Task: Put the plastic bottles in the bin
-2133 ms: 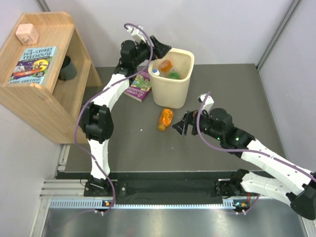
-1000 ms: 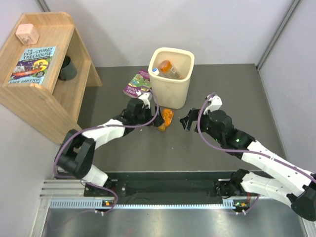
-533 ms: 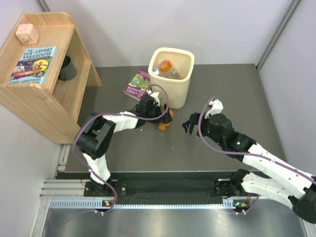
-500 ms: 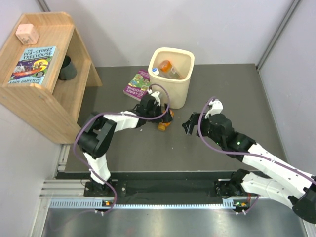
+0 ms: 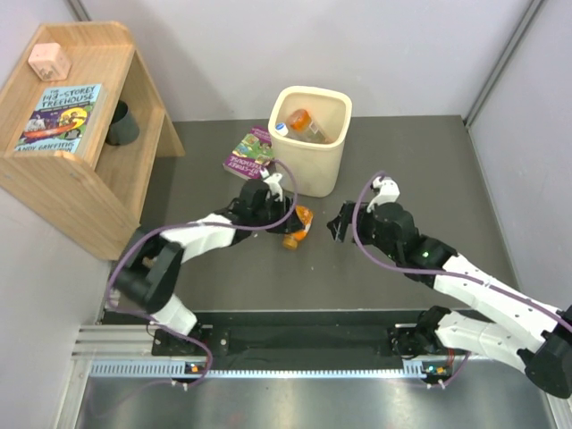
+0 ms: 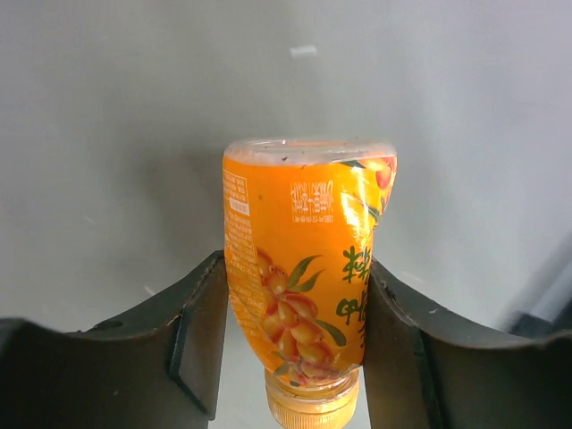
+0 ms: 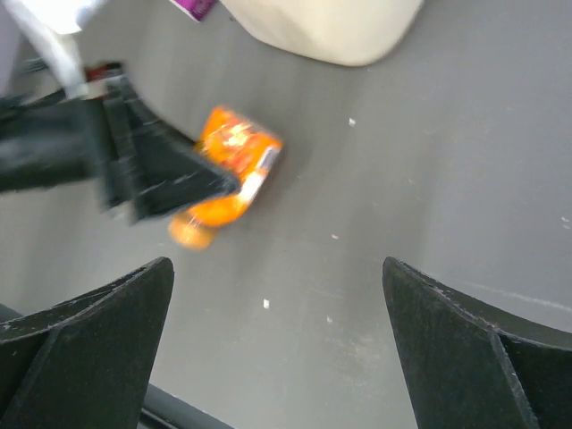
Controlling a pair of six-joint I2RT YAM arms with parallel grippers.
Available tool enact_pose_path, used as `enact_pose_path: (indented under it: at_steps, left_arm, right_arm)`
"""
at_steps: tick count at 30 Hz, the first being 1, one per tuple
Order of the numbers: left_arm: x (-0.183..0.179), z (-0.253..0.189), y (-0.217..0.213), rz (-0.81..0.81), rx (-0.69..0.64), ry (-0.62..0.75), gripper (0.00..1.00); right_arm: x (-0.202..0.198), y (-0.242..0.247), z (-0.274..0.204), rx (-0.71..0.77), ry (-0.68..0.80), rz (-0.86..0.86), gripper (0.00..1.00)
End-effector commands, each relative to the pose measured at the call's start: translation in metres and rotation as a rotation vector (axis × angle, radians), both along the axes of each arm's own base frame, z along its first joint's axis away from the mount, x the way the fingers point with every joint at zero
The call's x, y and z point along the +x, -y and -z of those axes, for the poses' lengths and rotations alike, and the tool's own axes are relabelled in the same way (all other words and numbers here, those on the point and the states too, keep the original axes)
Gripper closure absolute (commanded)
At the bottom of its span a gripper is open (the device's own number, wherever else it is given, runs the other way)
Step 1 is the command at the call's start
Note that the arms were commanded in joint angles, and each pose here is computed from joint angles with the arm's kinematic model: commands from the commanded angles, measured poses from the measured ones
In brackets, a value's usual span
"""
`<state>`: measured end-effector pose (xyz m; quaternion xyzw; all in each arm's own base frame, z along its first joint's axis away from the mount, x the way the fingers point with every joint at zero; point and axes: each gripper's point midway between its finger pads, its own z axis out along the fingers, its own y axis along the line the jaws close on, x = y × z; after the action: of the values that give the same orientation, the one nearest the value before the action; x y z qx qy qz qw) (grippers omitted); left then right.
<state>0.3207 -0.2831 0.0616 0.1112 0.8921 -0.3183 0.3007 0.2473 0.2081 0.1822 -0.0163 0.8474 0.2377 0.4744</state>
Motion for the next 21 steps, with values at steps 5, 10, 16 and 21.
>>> enact_pose_path:
  at_steps: [5,10,16,21]
  left_arm:
    - [-0.062,-0.197,0.03,0.289,-0.63,0.239,1.0]
    - [-0.096,-0.234,0.038,0.479,-0.848,0.144,1.0]
    - [-0.105,-0.245,0.036,0.528,-0.907,0.136,1.0]
    - [-0.105,-0.245,0.035,0.515,-0.878,0.158,1.0]
  right_arm:
    - [-0.006,-0.064,-0.088,0.358,0.135,-0.258,0.0]
    - [-0.019,-0.082,-0.124,0.475,0.191,-0.382,0.0]
    - [-0.024,-0.082,-0.158,0.541,0.277,-0.421,0.0]
    - [-0.021,-0.076,-0.171,0.553,0.304,-0.422,0.01]
